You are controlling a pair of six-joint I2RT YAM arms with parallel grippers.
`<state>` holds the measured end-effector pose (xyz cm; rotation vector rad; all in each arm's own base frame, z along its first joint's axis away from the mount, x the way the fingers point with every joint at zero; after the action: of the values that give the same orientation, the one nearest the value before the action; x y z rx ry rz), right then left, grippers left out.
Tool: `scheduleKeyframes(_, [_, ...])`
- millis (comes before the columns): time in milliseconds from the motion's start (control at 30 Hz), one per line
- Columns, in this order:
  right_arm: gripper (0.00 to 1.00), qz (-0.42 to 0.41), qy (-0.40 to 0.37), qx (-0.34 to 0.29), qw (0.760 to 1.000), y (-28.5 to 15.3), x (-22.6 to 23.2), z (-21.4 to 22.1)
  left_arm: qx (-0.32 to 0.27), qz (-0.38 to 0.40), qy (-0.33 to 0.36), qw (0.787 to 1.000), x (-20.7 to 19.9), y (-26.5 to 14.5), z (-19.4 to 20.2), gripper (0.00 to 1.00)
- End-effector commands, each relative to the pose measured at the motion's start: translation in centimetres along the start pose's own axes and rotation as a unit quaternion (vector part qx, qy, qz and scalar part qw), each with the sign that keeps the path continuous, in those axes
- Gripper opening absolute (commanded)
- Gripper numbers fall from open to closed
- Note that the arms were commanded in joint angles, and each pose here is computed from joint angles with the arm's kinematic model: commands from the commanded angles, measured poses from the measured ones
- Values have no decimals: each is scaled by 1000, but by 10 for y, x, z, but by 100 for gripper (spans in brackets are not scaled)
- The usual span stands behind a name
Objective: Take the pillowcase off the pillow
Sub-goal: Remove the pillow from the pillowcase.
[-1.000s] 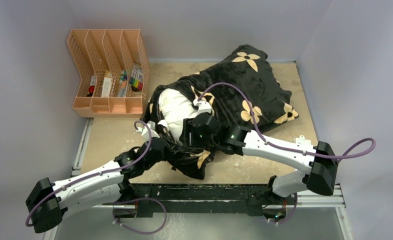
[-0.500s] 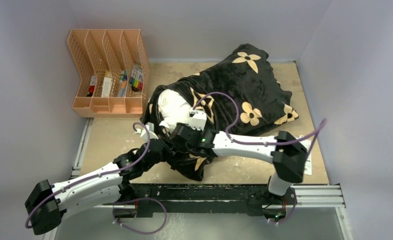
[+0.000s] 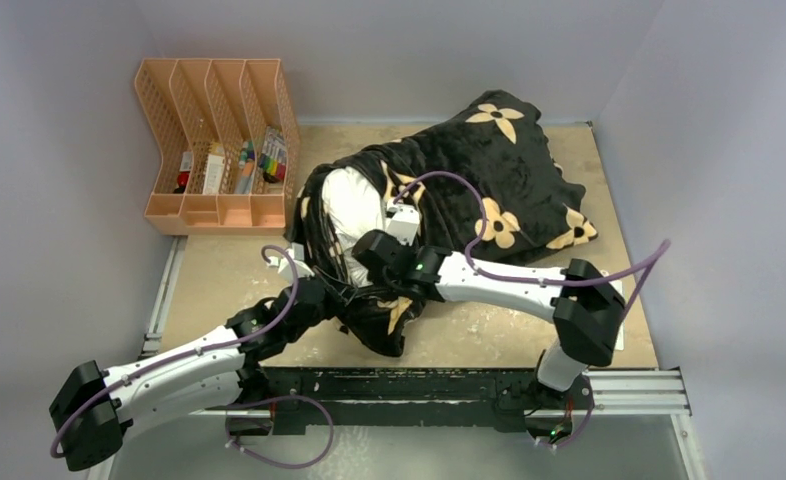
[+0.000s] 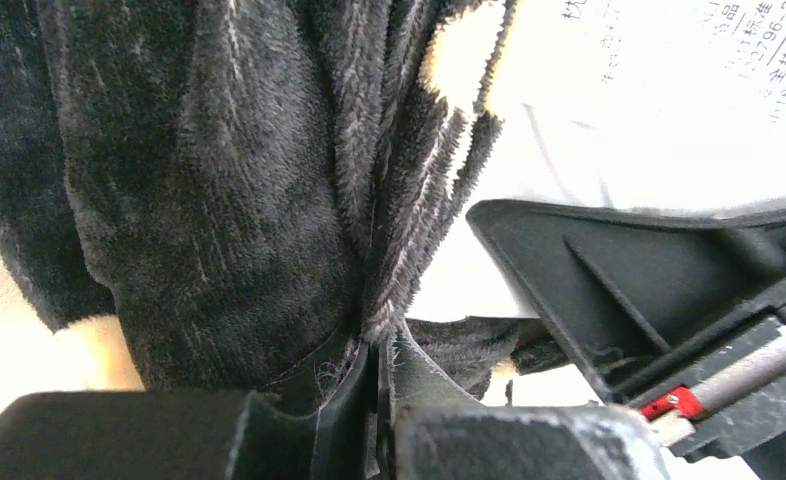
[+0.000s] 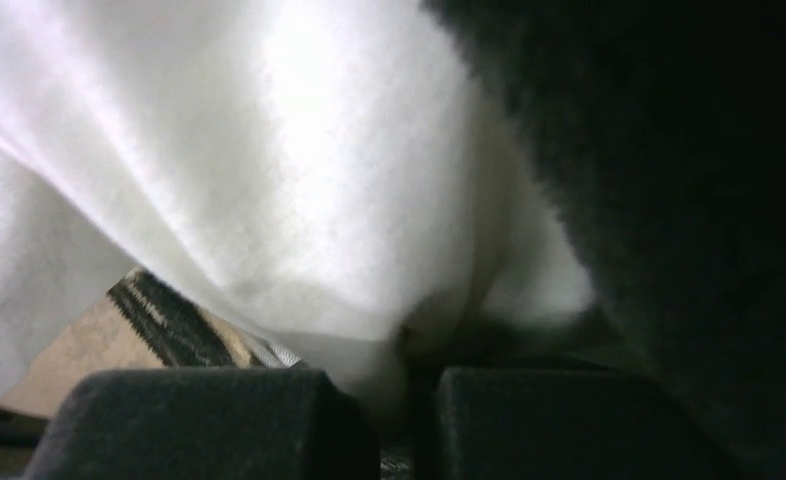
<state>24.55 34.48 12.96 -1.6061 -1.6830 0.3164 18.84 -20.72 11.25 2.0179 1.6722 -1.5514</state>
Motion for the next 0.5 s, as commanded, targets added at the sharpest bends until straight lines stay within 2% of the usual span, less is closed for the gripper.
scheduleKeyframes(0, [0,-97,38,-92,990,-10,27,-88,34,-54,36,997,35,1,18,0])
scheduleKeyframes(133, [0,-136,51,-125,982,-29,35,-134,46,-66,41,996,43,2,24,0])
scheduleKeyframes(200, [0,-166,73,-106,978,-30,34,-150,50,-72,44,995,47,1,26,0])
scheduleKeyframes(333, [0,-272,125,-72,951,-38,41,-176,56,-92,52,993,60,-4,28,0])
scheduleKeyframes(467, [0,-318,107,-69,939,-53,52,-186,65,-116,64,989,76,-10,31,0])
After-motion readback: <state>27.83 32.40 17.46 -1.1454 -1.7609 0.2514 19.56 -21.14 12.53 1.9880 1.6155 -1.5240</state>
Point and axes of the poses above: each gripper's point midway between its finger pads, its own y axis out along the fingers, its own x axis along the line the jaws close on, z = x × y, the point moved 1 cm from there along -y, back along the fingers, and after that the axes turned 4 degrees about y, right-handed, at the moved point
